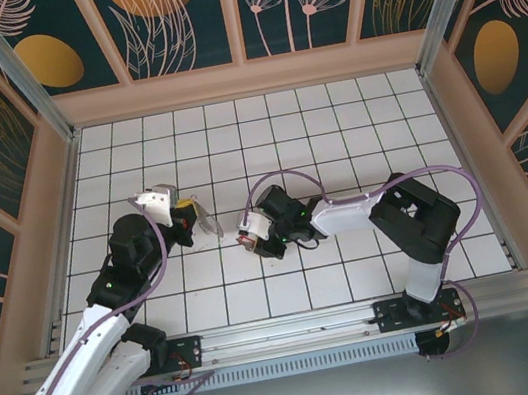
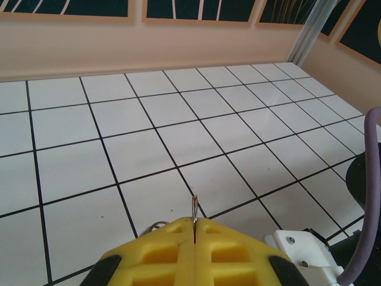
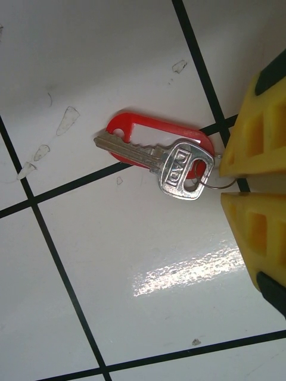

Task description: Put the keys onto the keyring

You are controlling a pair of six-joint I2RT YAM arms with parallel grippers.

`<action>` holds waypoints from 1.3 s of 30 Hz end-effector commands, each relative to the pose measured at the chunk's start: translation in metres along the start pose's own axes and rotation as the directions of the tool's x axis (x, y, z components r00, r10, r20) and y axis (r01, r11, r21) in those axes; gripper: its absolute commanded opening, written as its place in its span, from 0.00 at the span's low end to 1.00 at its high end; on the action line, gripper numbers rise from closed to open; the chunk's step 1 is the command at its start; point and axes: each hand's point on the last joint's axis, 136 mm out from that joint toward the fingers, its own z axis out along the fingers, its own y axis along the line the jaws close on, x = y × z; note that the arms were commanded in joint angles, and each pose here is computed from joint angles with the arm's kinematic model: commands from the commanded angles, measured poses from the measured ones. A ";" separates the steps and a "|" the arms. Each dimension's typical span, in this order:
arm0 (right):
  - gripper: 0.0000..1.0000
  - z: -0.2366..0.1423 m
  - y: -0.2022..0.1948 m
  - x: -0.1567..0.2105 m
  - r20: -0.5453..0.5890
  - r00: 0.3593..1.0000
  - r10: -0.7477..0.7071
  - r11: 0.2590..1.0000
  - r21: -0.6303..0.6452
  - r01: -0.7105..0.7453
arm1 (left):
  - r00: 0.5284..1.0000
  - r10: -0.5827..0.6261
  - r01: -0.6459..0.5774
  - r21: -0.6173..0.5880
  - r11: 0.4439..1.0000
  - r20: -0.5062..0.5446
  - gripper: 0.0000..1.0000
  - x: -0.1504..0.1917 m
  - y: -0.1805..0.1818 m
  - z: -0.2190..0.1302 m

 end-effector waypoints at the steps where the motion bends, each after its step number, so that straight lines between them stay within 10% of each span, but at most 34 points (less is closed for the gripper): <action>1: 0.12 0.001 -0.001 -0.007 0.017 1.000 -0.023 1.000 -0.007 0.023 | 0.998 -0.014 0.014 0.013 1.000 0.055 0.00 -0.013 -0.003 -0.004; 14: 0.12 -0.015 0.024 -0.023 0.093 0.993 -0.067 0.995 -0.072 0.074 | 0.998 -0.017 0.016 0.009 1.000 0.061 0.00 -0.015 -0.002 -0.006; 39: 0.40 -0.036 -0.007 -0.004 0.162 0.952 -0.260 0.963 -0.035 0.269 | 0.998 -0.020 0.019 0.014 1.000 0.059 0.00 -0.017 -0.004 -0.014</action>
